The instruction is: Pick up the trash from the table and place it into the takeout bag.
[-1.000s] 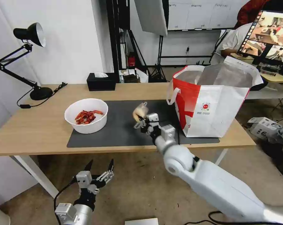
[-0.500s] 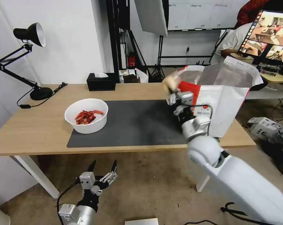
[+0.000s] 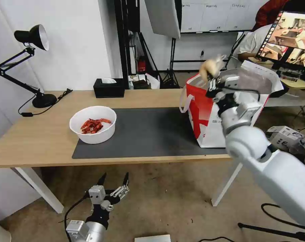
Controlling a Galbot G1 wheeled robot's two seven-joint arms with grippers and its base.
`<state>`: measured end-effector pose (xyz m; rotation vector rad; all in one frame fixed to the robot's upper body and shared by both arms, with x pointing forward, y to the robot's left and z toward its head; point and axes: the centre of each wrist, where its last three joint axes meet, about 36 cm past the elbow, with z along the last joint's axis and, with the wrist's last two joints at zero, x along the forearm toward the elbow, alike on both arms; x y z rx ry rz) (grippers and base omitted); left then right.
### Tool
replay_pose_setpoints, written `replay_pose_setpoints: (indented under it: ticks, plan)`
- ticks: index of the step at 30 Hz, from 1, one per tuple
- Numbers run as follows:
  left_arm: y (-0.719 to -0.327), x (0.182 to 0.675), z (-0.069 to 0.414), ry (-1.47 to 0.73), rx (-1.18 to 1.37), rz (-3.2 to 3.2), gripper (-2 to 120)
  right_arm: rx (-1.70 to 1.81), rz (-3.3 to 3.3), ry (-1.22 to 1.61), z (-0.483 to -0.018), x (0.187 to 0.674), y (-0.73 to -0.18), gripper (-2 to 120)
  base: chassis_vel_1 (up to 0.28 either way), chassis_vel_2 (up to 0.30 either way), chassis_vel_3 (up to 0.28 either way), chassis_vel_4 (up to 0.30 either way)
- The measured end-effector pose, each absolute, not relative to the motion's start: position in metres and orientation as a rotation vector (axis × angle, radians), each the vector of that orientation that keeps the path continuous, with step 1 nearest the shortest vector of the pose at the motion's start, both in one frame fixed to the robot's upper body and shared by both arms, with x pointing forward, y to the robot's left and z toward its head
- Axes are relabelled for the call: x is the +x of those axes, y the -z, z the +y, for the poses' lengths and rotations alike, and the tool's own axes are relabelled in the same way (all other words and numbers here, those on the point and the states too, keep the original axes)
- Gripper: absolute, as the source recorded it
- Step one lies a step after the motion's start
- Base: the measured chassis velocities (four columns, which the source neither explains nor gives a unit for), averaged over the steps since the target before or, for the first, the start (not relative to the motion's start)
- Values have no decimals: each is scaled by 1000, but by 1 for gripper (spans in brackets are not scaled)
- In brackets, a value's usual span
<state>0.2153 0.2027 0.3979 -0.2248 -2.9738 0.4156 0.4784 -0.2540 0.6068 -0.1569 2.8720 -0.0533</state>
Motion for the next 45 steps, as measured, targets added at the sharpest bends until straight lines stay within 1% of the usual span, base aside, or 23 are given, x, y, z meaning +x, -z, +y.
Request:
replay_pose_setpoints:
  ticks: [14,15,17,18,20,21,22,23,24,25,26,28,29,30,33,34,37,38,39,40,42,45]
  plan:
    - [-400,217,201,-448,-233,-2969,100,-139,3074,-51,-265,489,-623,3,0,0,0,0]
    - [-400,217,201,-447,-231,-2970,100,-136,3090,-58,-265,489,-624,5,0,0,0,0]
    - [-400,218,201,-445,-230,-2971,100,-131,3114,-66,-265,490,-626,14,0,0,0,0]
    - [-400,218,201,-445,-230,-2971,100,-131,3114,-66,-265,490,-626,14,0,0,0,0]
    - [-400,218,202,-445,-230,-2971,100,-129,3129,-83,-265,490,-630,22,0,0,0,0]
    - [-400,218,202,-445,-230,-2972,100,-127,3137,-92,-265,490,-633,28,0,0,0,0]
    - [-400,218,202,-445,-230,-2972,100,-127,3137,-92,-265,490,-633,28,0,0,0,0]
    - [-400,218,202,-445,-230,-2973,100,-124,3141,-96,-265,491,-635,32,0,0,0,0]
    - [-400,218,202,-445,-229,-2973,100,-117,3151,-96,-266,491,-639,38,0,0,0,0]
    - [-400,218,202,-445,-229,-2974,100,-114,3158,-98,-266,492,-641,41,0,0,0,0]
    - [-400,218,202,-445,-229,-2974,100,-114,3158,-98,-266,492,-641,41,0,0,0,0]
    - [-400,219,202,-445,-229,-2975,100,-107,3182,-122,-268,492,-645,53,0,0,0,0]
    - [-401,219,202,-445,-228,-2976,100,-103,3189,-124,-268,492,-646,56,0,0,0,0]
    - [-401,219,202,-445,-228,-2976,100,-103,3189,-124,-268,492,-646,56,0,0,0,0]
    - [-401,219,202,-444,-227,-2976,100,-99,3218,-139,-268,492,-648,72,0,0,0,0]
    - [-401,219,202,-444,-227,-2976,100,-99,3218,-139,-268,492,-648,72,0,0,0,0]
    - [-401,219,203,-440,-226,-2977,100,-102,3240,-160,-267,492,-650,87,0,0,0,0]
    - [-401,219,203,-440,-226,-2977,100,-102,3240,-160,-267,492,-650,87,0,0,0,0]
    - [-401,219,204,-439,-225,-2978,100,-102,3244,-163,-267,491,-650,90,0,0,0,0]
    - [-401,219,204,-438,-225,-2979,100,-104,3251,-170,-266,491,-651,96,0,0,0,0]
    - [-401,219,204,-437,-225,-2979,100,-108,3264,-184,-265,491,-652,99,0,0,0,0]
    - [-401,219,204,-437,-225,-2979,100,-109,3271,-193,-265,491,-653,100,0,0,0,0]
